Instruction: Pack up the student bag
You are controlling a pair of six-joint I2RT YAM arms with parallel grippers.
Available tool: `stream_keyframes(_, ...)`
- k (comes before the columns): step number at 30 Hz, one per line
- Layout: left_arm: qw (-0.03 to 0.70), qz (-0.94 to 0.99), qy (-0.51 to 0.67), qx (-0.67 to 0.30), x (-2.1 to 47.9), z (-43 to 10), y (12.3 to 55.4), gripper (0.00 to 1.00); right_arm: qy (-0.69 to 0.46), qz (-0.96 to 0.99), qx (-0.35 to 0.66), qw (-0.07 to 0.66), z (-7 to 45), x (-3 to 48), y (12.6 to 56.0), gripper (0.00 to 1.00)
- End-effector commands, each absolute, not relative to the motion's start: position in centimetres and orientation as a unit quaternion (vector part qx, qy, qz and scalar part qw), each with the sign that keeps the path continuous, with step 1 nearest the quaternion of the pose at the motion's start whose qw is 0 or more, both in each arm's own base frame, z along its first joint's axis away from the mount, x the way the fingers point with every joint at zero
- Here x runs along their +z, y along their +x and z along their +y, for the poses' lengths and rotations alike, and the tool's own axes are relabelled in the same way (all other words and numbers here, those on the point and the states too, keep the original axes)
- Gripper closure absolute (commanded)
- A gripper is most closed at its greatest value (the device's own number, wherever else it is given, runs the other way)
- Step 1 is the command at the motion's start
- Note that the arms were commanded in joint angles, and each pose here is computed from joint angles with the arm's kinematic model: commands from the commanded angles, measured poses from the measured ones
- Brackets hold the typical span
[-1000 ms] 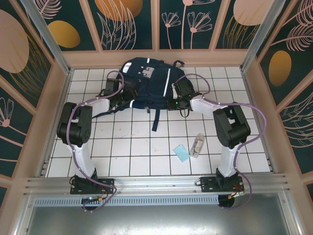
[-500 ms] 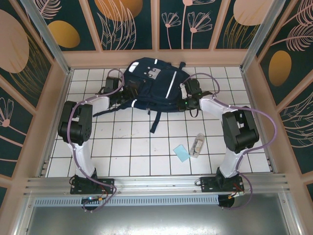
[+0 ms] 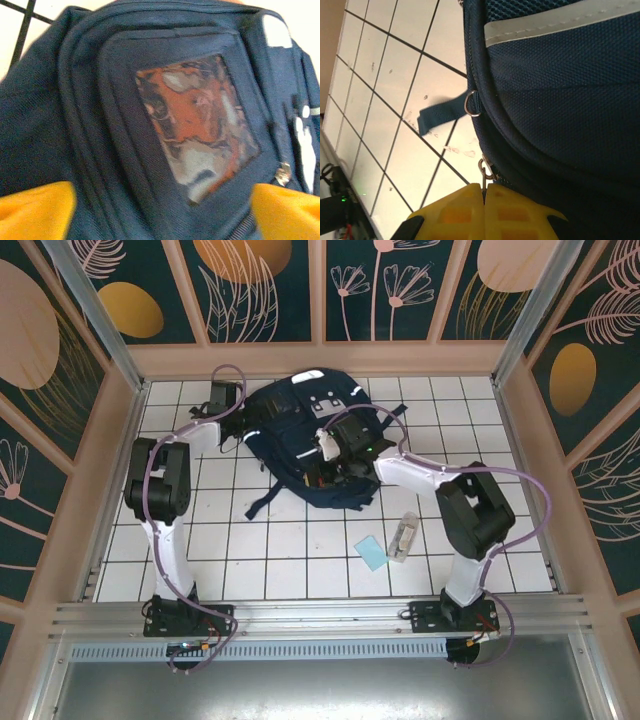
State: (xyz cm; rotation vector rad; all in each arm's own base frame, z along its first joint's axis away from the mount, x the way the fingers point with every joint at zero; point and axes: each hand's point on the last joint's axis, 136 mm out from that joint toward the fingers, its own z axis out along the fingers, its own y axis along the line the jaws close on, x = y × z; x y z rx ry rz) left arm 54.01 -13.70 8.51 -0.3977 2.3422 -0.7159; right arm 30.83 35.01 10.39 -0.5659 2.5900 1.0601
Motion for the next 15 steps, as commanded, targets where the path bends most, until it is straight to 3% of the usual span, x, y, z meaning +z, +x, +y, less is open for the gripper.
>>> stream_keyframes(1, 0.328, 0.888, -0.17, -0.274, 12.5, -13.1, 51.1, 0.01, -0.199, 0.867, 0.423, 0.175, 37.8, 12.4, 33.1, 1.0)
stream_keyframes(4, 0.319, 0.873, -0.172, -0.325, 14.4, -14.1, 48.8, 0.01, -0.203, 0.856, 0.438, 0.187, 39.0, 12.6, 33.4, 1.0)
stream_keyframes(8, 0.257, 0.864, -0.169, -0.398, 13.2, -16.2, 45.2, 0.02, -0.204, 0.838, 0.461, 0.208, 40.2, 13.6, 34.2, 1.0)
stream_keyframes(9, 0.249, 0.863, -0.171, -0.406, 12.8, -16.4, 44.4, 0.04, -0.206, 0.835, 0.465, 0.211, 40.5, 14.0, 34.3, 1.0)
stream_keyframes(13, 0.236, 0.849, -0.2, -0.429, 11.9, -16.6, 41.9, 0.3, -0.216, 0.824, 0.474, 0.222, 41.7, 15.1, 34.6, 1.0)
stream_keyframes(15, 0.231, 0.841, -0.212, -0.441, 11.6, -16.8, 41.3, 0.34, -0.219, 0.821, 0.475, 0.228, 42.1, 15.5, 34.7, 1.0)
